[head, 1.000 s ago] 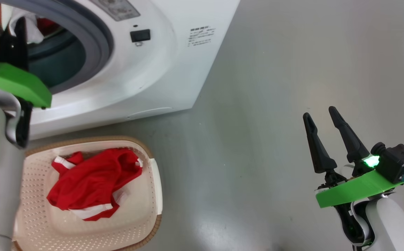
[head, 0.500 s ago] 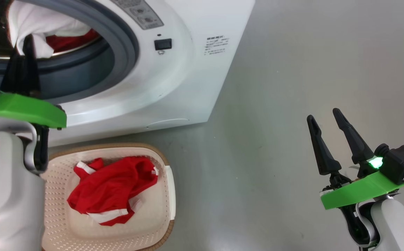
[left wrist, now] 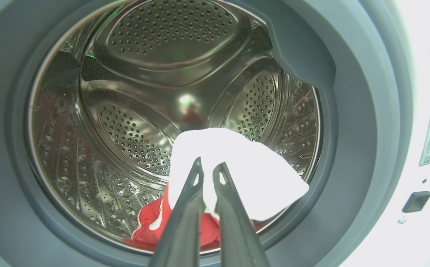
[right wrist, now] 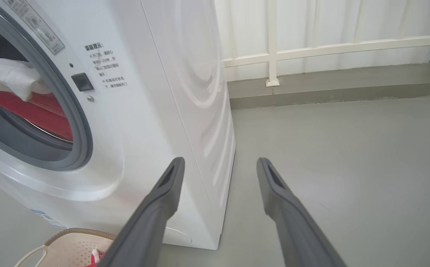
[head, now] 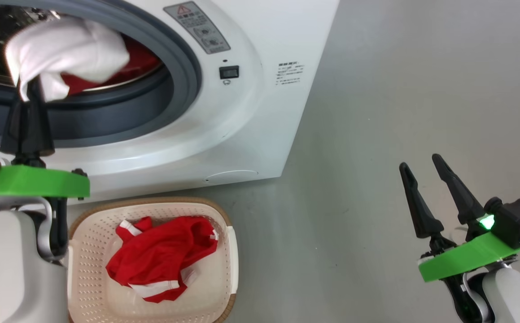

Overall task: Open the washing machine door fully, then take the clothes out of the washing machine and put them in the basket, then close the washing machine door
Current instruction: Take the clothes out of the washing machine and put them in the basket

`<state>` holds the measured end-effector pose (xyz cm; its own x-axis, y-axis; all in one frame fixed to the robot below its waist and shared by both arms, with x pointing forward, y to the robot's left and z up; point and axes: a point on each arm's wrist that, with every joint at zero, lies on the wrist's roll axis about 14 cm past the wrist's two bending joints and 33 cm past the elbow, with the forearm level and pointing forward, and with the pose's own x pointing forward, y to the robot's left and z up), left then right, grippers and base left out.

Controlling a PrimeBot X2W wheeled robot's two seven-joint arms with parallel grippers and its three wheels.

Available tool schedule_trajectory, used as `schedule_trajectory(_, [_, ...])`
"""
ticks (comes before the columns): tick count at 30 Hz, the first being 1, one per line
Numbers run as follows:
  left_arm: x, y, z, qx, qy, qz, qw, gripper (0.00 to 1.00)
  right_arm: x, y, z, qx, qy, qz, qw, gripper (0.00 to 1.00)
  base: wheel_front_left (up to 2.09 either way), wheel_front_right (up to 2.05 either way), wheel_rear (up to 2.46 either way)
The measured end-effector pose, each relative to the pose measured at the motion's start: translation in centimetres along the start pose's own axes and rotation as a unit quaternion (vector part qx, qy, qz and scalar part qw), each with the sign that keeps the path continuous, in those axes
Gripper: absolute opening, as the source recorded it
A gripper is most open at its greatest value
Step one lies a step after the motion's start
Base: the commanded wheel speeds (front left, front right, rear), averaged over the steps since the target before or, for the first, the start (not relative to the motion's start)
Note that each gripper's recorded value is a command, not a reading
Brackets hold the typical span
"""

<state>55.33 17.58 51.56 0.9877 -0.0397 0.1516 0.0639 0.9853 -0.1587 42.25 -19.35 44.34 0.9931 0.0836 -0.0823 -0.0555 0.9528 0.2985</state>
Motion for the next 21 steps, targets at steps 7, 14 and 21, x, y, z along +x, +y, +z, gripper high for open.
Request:
schedule_trajectory(7, [-1.5, 0.2, 2.3, 0.010, -0.031, 0.004, 0.999, 0.00, -0.6, 0.3, -0.2, 0.000, 0.005, 0.004, 1.000, 1.00, 0.00, 0.00, 0.00])
schedule_trajectory(14, [-3.1, 0.3, 5.0, 0.013, -0.071, 0.007, 0.997, 0.00, -0.7, 0.6, 0.2, 0.000, -0.001, 0.008, 1.000, 1.00, 0.00, 0.00, 0.00])
schedule_trajectory(21, [-4.7, 0.6, 9.6, 0.021, -0.138, 0.016, 0.990, 0.00, -1.3, 0.6, 0.1, 0.001, 0.001, 0.007, 1.000, 1.00, 0.00, 0.00, 0.00])
